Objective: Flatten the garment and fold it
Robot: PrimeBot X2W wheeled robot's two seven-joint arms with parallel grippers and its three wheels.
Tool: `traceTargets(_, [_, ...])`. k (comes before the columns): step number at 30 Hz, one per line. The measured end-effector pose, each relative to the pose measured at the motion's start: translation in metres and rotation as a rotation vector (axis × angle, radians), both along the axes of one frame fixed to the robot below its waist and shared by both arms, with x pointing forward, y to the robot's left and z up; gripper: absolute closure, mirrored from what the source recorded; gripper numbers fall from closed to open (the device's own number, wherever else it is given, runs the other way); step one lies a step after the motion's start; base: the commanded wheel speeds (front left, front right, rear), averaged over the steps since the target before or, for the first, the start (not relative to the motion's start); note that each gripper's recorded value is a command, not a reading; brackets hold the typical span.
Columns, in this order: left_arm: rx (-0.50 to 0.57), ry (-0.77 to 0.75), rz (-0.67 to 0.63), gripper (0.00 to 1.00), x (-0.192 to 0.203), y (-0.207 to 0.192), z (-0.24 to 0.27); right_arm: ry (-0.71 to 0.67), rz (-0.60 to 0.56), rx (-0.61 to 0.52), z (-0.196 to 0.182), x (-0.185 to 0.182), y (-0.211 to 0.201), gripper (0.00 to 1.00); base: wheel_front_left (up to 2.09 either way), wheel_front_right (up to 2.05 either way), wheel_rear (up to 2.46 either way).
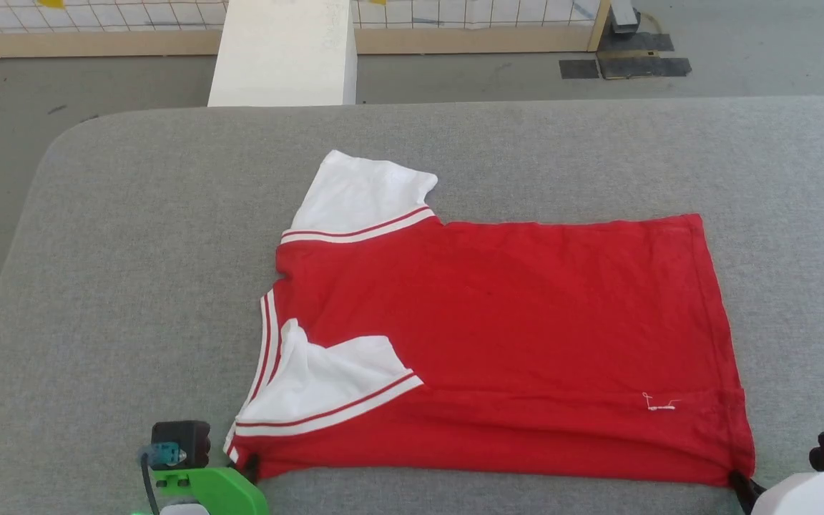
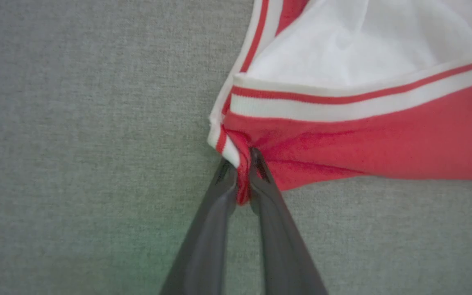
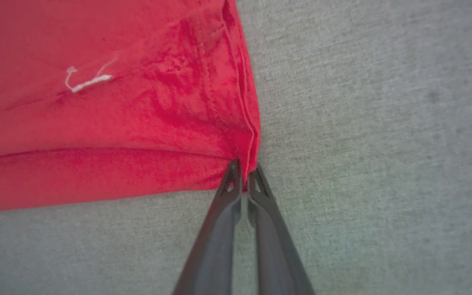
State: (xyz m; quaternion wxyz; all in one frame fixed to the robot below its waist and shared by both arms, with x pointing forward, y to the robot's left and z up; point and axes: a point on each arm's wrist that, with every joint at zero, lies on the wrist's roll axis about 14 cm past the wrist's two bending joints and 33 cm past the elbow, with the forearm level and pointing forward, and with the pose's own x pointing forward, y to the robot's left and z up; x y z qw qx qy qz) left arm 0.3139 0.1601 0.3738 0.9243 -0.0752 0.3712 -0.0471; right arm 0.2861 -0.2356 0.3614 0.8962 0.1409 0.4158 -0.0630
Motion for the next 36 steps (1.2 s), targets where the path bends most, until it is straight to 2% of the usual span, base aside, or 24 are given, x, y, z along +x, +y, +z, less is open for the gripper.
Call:
traceTargets(1, [-0.004,-0.006,0.001,0.00,0.000,-0.001,0.001,-0.015,-0.001,0.002,0.000,0.001,0.001,0.73,0.00,0.00,0.00])
traceTargets(2, [-0.008,-0.017,0.004,0.00,0.001,-0.001,0.003,-0.033,-0.003,0.001,0.001,0.002,0.002,0.57,0.00,0.00,0.00])
traceTargets(3, [-0.010,-0.029,0.006,0.00,0.002,-0.001,0.004,-0.049,-0.001,0.000,0.003,0.004,0.003,0.16,0.00,0.00,0.00])
traceTargets(4, [-0.013,-0.048,0.006,0.00,0.004,-0.002,0.008,-0.077,0.004,-0.001,0.006,0.007,0.005,0.00,0.00,0.00,0.00])
traceTargets(9, [-0.009,-0.244,-0.003,0.00,0.026,0.003,0.042,-0.270,-0.025,-0.003,0.032,0.025,0.007,0.00,0.00,0.00,0.00])
traceTargets(12, [0.025,-0.407,-0.047,0.00,0.047,0.003,0.072,-0.407,-0.032,-0.033,0.056,0.037,0.006,0.00,0.00,0.00,0.00])
traceTargets(15, [0.010,-0.525,-0.103,0.00,0.071,-0.004,0.099,-0.545,-0.021,-0.062,0.082,0.053,0.010,0.00,0.00,0.00,0.00])
traceTargets(19, [0.005,-0.639,-0.192,0.00,0.109,-0.015,0.131,-0.706,0.002,-0.102,0.112,0.073,0.017,0.00,0.00,0.00,0.00])
traceTargets(23, [0.041,-0.714,-0.293,0.00,0.157,-0.026,0.160,-0.795,0.017,-0.146,0.126,0.091,0.019,0.00,0.00,0.00,0.00])
traceTargets(28, [0.081,-0.664,-0.382,0.00,0.216,-0.038,0.168,-0.831,0.051,-0.162,0.126,0.115,0.028,0.00,0.00,0.00,0.00])
traceTargets(36, [0.106,-0.374,-0.390,0.00,0.292,-0.044,0.127,-0.808,0.074,-0.166,0.106,0.143,0.032,0.00,0.00,0.00,0.00])
